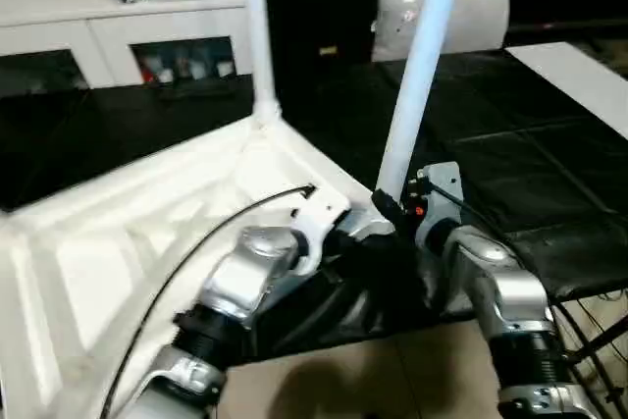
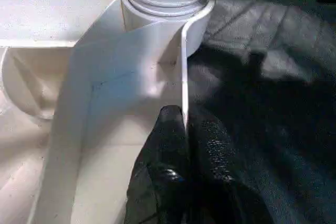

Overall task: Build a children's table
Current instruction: Rotate leg to tighten

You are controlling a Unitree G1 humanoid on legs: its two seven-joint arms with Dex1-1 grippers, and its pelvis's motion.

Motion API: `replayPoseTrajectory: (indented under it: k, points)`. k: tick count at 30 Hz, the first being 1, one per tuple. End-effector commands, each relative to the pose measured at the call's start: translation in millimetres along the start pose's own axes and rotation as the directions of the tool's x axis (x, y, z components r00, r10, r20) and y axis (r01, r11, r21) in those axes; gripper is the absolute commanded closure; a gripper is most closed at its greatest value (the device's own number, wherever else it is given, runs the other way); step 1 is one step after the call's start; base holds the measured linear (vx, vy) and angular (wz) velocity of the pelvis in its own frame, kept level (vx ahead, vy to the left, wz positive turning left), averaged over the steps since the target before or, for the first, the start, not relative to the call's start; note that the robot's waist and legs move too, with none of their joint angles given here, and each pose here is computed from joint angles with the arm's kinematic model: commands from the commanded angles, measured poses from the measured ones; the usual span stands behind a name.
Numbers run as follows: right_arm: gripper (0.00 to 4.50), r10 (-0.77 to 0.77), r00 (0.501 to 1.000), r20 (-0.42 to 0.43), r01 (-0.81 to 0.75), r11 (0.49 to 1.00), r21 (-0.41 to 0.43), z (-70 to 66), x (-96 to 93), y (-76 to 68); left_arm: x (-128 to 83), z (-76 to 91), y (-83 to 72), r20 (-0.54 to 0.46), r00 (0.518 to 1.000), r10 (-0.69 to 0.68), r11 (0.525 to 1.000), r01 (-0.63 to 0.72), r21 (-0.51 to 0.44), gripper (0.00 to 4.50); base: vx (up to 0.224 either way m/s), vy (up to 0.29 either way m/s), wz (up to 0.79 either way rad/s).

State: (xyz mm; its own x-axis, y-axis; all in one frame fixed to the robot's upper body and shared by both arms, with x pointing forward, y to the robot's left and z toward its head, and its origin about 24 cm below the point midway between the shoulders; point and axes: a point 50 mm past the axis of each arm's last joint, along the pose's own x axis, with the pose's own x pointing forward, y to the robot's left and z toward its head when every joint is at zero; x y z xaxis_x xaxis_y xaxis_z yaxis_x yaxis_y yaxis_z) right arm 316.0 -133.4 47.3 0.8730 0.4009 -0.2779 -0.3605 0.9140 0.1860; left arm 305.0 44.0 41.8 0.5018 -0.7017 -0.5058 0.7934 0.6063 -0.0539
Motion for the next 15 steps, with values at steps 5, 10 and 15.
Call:
replayPoseTrajectory:
  k: [5, 10, 15]
  points:
    - [1.32, 0.073, 0.997, -0.012, -0.072, 0.997, 0.029, -11.0, 1.5, 15.2, -0.4, 7.6, -6.1, 0.001, 0.999, -0.045, 0.989, 0.045, 0.138, 4.5, 0.0, 0.0, 0.0]
    - [0.86, 0.171, 0.985, -0.013, -0.171, 0.984, -0.05, -8.8, -15.4, 2.6, -8.8, -4.6, 1.6, -0.039, 0.997, -0.059, 0.978, 0.066, 0.198, 4.5, 0.0, 0.0, 0.0]
    - [0.32, 0.274, 0.96, -0.052, -0.279, 0.952, -0.128, -5.6, -35.2, -14.3, -17.3, -14.6, 9.3, -0.08, 0.992, -0.1, 0.949, 0.12, 0.293, 4.5, 0.0, 0.0, 0.0]
